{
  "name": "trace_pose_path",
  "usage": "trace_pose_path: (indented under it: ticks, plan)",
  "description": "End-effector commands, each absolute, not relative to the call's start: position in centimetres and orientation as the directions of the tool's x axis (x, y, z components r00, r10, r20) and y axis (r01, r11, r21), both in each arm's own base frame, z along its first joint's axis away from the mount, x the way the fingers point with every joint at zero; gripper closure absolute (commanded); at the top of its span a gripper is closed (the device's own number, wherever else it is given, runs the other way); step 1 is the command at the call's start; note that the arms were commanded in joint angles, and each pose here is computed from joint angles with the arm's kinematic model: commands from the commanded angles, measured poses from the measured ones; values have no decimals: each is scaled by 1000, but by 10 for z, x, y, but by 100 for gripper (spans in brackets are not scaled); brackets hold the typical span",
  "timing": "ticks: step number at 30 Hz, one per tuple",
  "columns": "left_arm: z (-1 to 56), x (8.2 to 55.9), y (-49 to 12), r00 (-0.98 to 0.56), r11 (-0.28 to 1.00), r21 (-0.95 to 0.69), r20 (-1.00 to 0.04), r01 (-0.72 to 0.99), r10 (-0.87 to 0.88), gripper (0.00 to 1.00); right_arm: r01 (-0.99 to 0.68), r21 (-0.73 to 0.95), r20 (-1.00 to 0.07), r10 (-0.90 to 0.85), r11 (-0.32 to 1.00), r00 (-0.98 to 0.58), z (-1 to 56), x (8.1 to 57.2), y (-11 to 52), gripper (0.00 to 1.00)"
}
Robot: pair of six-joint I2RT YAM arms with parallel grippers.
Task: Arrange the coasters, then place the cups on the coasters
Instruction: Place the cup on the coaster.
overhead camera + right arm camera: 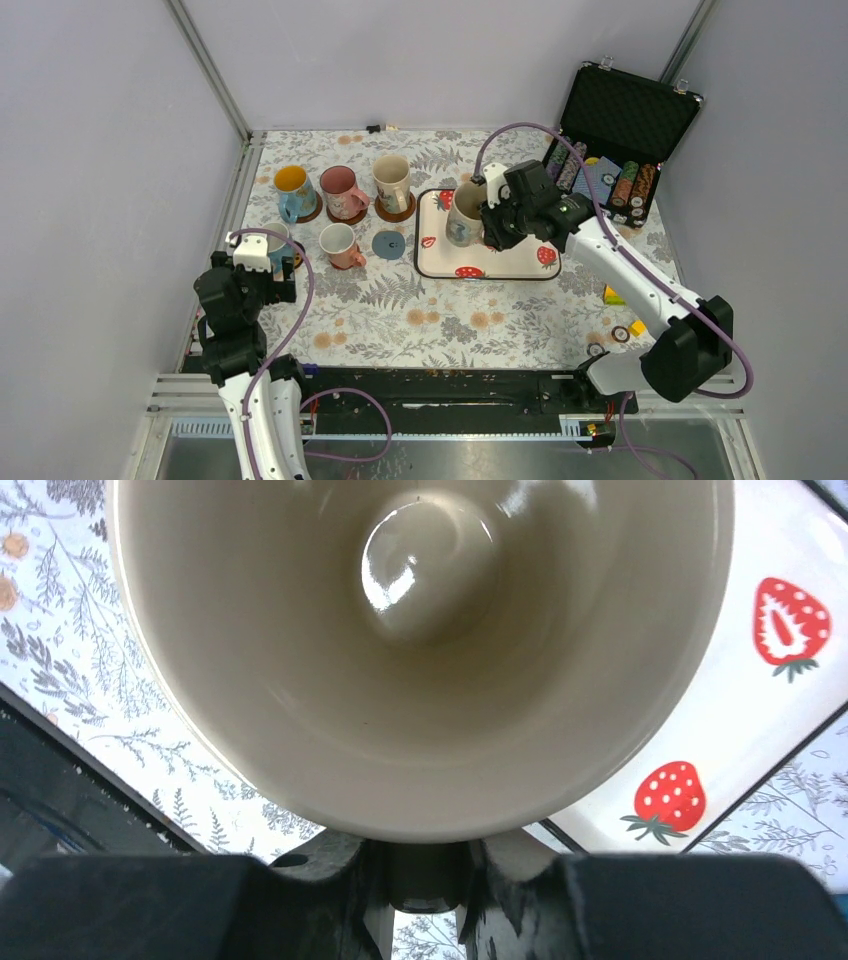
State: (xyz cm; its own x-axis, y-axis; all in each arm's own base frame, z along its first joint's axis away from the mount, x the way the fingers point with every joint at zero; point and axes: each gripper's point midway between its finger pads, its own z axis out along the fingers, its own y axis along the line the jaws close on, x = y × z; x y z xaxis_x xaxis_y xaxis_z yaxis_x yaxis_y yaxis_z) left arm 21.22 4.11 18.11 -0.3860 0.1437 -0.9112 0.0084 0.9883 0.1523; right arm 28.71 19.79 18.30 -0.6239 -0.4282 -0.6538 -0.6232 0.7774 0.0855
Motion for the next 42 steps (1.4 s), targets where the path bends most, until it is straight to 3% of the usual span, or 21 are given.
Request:
trace_pose_path:
  ticks: [1,15,31,42]
  plan:
    - [192,218,45,-346,985,174,-924,-3,163,1,-654,93,-734,-392,751,-554,206,298,216,100]
    - [190,219,45,-352,985,172,-922,-2,160,1,-806,86,-738,-506,586,-447,216,267,269,100]
    - [189,220,47,-359,985,170,-920,-5,157,1,-867,96,-740,-548,488,-391,231,250,297,100]
    - [188,220,47,-364,986,168,-919,-5,154,1,-879,71,-700,-605,471,-380,193,248,299,100]
